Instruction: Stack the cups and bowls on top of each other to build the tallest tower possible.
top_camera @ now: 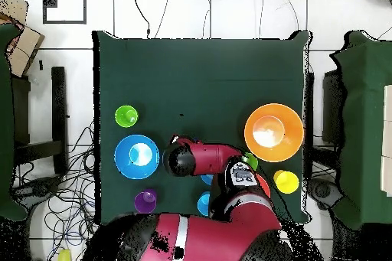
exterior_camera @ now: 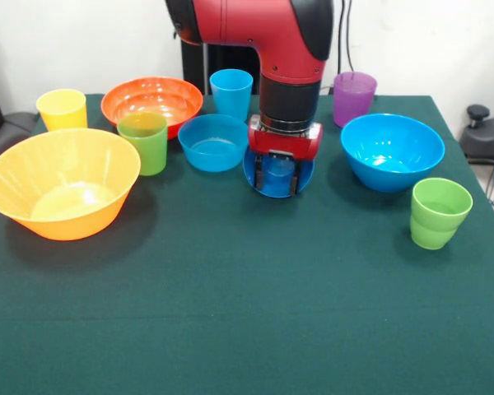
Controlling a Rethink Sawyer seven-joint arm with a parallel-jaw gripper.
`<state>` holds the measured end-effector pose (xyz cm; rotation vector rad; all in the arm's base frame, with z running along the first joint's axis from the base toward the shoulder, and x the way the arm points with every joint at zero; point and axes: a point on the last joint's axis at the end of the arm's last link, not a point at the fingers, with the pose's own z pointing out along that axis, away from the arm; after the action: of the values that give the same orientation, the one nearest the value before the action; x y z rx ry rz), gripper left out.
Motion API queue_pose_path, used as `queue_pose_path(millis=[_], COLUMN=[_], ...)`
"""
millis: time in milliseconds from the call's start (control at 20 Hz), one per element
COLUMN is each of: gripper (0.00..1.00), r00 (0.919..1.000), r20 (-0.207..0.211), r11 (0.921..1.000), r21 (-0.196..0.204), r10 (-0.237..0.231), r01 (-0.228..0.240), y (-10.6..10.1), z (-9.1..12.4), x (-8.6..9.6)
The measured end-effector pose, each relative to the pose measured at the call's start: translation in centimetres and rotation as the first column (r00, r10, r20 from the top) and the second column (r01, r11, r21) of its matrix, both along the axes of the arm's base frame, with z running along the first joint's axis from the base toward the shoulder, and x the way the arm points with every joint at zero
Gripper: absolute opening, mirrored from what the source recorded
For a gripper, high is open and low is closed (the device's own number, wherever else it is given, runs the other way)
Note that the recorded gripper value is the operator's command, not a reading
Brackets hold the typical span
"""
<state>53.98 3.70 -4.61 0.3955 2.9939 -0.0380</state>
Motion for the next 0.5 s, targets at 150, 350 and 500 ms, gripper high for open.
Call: queue_pose_path(millis=[150, 350, 500], gripper=[1.00, 1.00, 1.00], r00=[1.0000, 0.9999, 0.9999], r20=[-0.001, -0.003, 0.003], r11=[1.0000, 0.9999, 0.9999], r21=[0.001, 0.001, 0.001], r10=[-0.006, -0.013, -0.016], r01=[0.006, 0.013, 0.016], y=[-0.3, -0.6, -0.8], z=[0.6, 1.5, 2.5], x=[0.4, 0.9, 1.5])
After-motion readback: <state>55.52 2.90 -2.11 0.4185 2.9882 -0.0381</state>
